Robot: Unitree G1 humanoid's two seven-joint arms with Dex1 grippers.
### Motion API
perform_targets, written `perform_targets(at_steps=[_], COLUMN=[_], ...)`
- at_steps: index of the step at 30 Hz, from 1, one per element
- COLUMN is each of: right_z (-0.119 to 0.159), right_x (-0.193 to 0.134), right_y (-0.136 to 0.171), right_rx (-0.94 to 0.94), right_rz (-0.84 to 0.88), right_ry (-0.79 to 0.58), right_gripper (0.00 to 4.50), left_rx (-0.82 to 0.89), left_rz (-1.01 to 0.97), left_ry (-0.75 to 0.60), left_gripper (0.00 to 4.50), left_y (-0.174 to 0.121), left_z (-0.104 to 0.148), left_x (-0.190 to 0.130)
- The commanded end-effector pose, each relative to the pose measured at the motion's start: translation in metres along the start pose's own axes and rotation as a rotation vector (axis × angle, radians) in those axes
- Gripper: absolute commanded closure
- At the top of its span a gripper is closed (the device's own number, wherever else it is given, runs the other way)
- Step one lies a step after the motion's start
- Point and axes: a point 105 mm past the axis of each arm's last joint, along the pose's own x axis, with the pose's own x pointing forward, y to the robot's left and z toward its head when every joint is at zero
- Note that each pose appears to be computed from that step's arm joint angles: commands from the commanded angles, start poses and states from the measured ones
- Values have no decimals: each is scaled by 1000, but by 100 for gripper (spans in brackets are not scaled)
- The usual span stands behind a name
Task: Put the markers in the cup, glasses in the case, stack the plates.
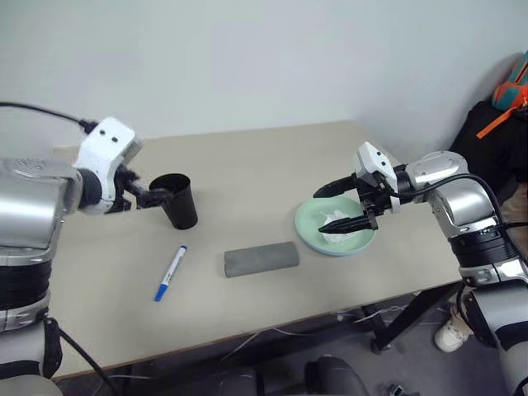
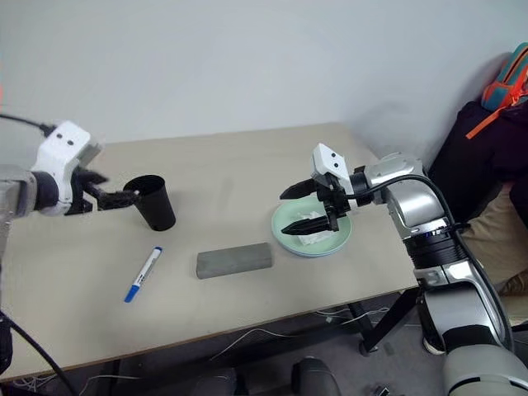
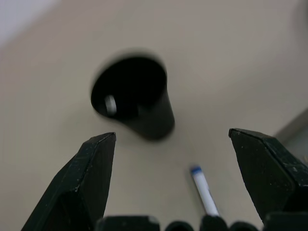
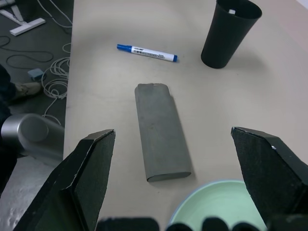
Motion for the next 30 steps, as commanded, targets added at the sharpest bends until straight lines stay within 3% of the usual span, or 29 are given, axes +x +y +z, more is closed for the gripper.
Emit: perform_targets(at_steps=[1,11,23,26,30], right_z=[14,16,16,16,16], right_x=[-1,1,0,1,2], right_y=[-3,-2,-1,-2,-2], right_rx=[-52,-53,-50,-51,-53], right_rz=[3,13,3,2,0], right_ry=[-16,-22,-23,-26,-29], right_gripper=[32,32,32,32,32], left_rx=[29,-237,-290,-294,-292], left_rz=[96,74,64,70,64], left_ry=[127,230,296,306,317], left_gripper=[52,52,52,116,252], left_y=[-1,-30,-29,-28,-28], left_z=[-23,-78,-90,-91,-91], left_x=[11,64,71,71,71])
